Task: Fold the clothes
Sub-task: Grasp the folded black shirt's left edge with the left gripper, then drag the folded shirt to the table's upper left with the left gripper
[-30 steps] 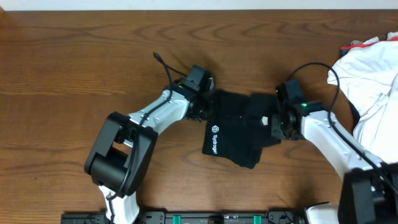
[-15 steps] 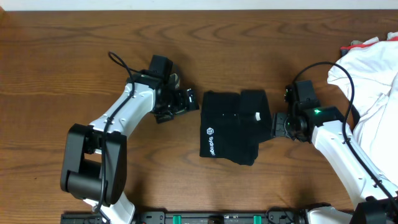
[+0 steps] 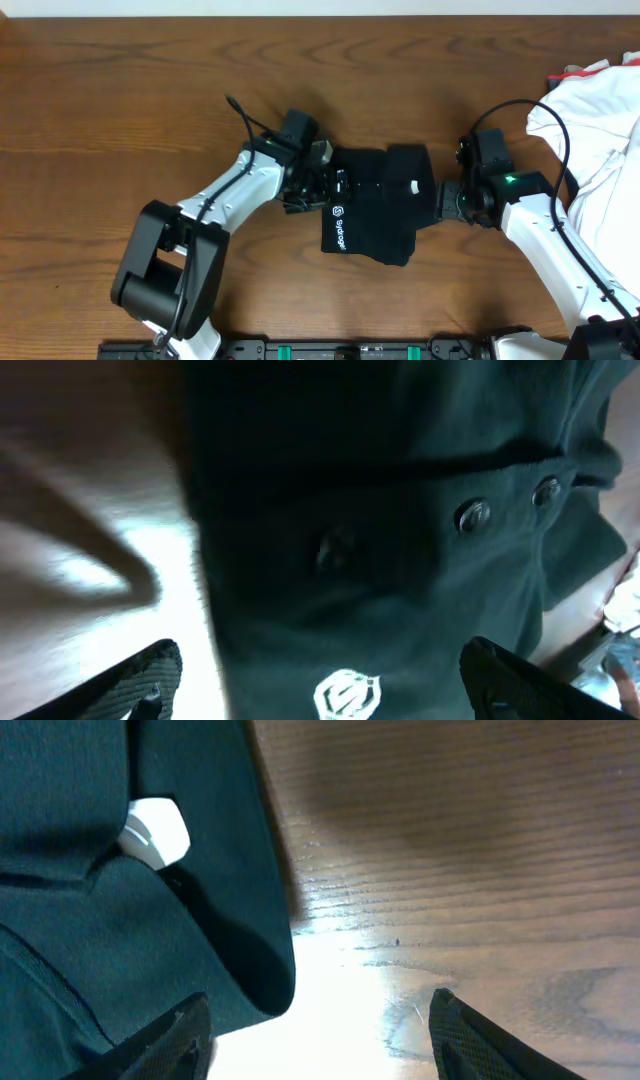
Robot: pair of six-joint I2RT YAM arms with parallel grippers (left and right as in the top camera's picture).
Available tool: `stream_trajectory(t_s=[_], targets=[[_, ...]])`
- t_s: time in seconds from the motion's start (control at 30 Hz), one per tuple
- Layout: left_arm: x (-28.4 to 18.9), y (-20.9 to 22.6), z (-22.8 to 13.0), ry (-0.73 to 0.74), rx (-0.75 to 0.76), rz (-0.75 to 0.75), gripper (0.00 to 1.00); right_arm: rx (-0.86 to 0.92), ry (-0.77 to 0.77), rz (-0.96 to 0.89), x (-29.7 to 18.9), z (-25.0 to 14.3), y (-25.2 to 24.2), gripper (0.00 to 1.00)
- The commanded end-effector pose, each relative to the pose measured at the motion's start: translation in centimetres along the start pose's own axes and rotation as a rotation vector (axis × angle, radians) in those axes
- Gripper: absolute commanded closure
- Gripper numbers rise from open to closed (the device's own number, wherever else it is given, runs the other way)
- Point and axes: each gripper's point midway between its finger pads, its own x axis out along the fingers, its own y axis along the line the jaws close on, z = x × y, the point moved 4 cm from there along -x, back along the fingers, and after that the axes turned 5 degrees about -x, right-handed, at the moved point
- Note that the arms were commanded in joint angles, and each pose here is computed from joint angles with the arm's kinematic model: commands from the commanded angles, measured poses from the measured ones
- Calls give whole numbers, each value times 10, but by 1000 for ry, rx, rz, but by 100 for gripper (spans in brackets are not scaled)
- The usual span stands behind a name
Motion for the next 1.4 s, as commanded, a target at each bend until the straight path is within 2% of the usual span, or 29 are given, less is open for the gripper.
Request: stream_trajectory(t_s=[0.0,0.1,0.27,0.4,0.47,0.63,0.8,0.9,1.1,1.23,1.37], targets=[[13,-1,-7,8,-25,-18,9,-2,-10,5,-3,2,-1,32],[21,-7,-6,4,-15,-50,12,-2,-14,6,-3,3,0,32],[35,-15,-6,15,22,-85,34,-2,-17,6,-3,3,0,32],[44,-15,-4,13,36,-90,67,-2,-15,6,-3,3,0,32],[48,-12,-5,25,26,-81,92,-3,-15,6,-3,3,0,32],[42,-10,-2,16,16,-88,94,-2,-14,5,-3,3,-1,32],[5,9,32,-102,-61,-121,94,-3,-7,4,-3,1,-1,32],[-32,43,64,-218,-204,-147,94,-3,4,1,-3,-1,-1,33],[-107,136,115,-478,-501,-207,94,-3,12,-1,-3,-3,-2,33],[-153,195,131,-664,-676,-224,94,-1,13,0,-3,-3,-2,34],[-183,259,124,-800,-887,-139,94,10,23,-3,-3,-5,-2,36]])
